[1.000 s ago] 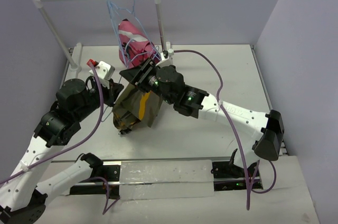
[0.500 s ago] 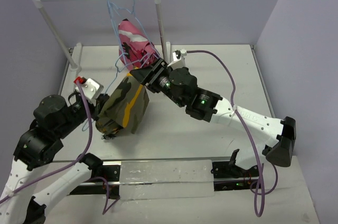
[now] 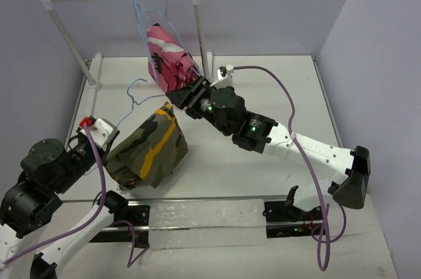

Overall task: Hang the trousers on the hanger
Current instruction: Place the hanger at the clothesline.

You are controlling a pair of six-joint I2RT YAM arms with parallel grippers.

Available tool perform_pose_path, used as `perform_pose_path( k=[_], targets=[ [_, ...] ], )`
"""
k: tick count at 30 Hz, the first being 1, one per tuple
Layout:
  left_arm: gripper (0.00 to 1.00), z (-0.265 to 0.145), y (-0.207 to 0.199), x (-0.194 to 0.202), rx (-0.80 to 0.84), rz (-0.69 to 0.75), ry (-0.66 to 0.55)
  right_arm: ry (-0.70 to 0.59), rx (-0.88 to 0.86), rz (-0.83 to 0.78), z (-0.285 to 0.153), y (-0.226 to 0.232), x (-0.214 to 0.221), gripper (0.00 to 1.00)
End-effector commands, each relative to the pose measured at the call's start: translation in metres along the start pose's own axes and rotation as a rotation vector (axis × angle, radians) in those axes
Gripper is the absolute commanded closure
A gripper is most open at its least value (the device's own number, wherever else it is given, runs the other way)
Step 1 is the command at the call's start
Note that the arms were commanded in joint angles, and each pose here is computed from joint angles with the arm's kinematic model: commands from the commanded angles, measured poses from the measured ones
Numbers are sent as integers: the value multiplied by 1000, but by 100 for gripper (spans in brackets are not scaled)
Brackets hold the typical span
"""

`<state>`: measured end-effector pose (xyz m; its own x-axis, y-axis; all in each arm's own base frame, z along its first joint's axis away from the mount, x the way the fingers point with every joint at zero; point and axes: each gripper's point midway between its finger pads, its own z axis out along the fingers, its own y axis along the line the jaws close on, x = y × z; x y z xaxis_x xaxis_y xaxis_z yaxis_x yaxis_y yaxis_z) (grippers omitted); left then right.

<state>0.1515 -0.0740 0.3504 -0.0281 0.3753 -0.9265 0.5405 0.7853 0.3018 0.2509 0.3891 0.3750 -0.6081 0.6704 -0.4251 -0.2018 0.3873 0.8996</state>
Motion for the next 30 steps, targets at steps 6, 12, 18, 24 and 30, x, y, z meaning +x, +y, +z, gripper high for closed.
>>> perform_pose_path(
  k=[6,12,18,24,30],
  targets=[
    [100,-39,39,-19,-221,34,-116,-72,-1,9,-17,2,-23,46],
    [100,-57,45,-6,-271,54,-89,-79,4,8,-18,0,-24,46],
    [100,-71,60,-7,-368,43,-80,-80,7,11,-18,-1,-24,46],
    [100,-75,76,-5,-477,12,-60,-90,7,9,-22,-1,-28,46],
    [100,-71,88,-5,-547,-8,-26,-110,16,12,-27,-8,-34,46]
  ],
)
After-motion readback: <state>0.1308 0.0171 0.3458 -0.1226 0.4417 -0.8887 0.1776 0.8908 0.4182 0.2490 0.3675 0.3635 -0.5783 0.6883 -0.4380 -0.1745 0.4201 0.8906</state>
